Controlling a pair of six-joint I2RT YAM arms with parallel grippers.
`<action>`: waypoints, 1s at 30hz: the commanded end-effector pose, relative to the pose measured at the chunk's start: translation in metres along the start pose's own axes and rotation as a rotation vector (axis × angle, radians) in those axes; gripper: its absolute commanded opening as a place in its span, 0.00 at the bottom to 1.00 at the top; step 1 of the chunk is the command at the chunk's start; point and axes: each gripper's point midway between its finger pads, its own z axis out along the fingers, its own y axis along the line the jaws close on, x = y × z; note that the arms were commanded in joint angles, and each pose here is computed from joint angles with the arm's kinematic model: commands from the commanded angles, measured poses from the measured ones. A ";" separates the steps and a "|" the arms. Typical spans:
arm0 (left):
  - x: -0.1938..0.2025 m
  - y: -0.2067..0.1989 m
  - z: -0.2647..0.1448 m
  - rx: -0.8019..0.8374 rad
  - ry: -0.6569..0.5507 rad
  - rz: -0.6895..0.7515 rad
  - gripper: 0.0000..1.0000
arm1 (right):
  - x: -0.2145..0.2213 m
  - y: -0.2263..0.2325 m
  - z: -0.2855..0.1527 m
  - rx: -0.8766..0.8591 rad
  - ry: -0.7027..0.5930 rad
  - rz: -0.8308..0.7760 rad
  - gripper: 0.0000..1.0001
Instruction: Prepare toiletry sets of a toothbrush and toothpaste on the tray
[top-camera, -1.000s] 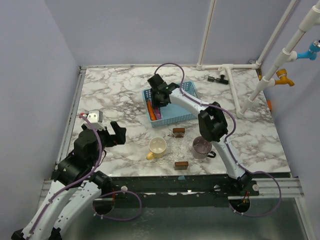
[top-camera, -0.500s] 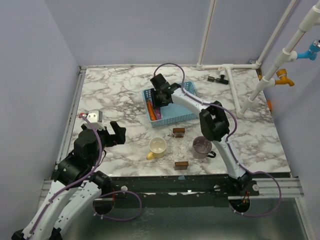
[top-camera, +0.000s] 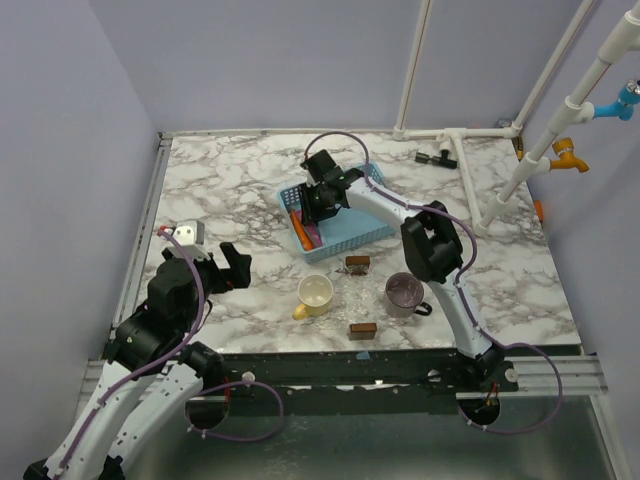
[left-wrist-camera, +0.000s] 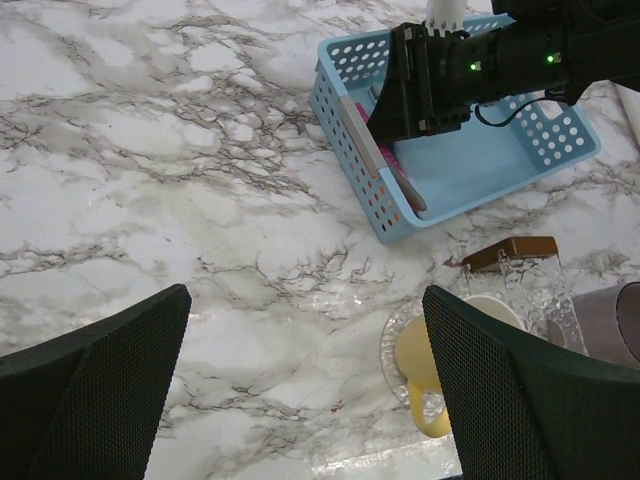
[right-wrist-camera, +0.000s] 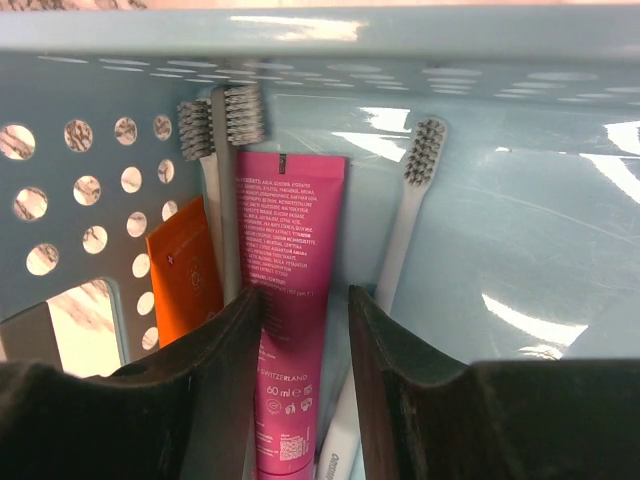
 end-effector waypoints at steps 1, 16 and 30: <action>-0.001 0.003 -0.001 -0.019 0.003 -0.006 0.99 | 0.066 -0.021 -0.001 0.091 0.234 -0.074 0.41; -0.001 0.003 0.000 -0.017 0.003 -0.006 0.99 | 0.022 -0.100 -0.029 0.607 0.045 -0.083 0.40; -0.001 0.003 -0.001 -0.016 0.001 -0.007 0.99 | 0.027 -0.085 -0.021 0.464 0.056 0.057 0.41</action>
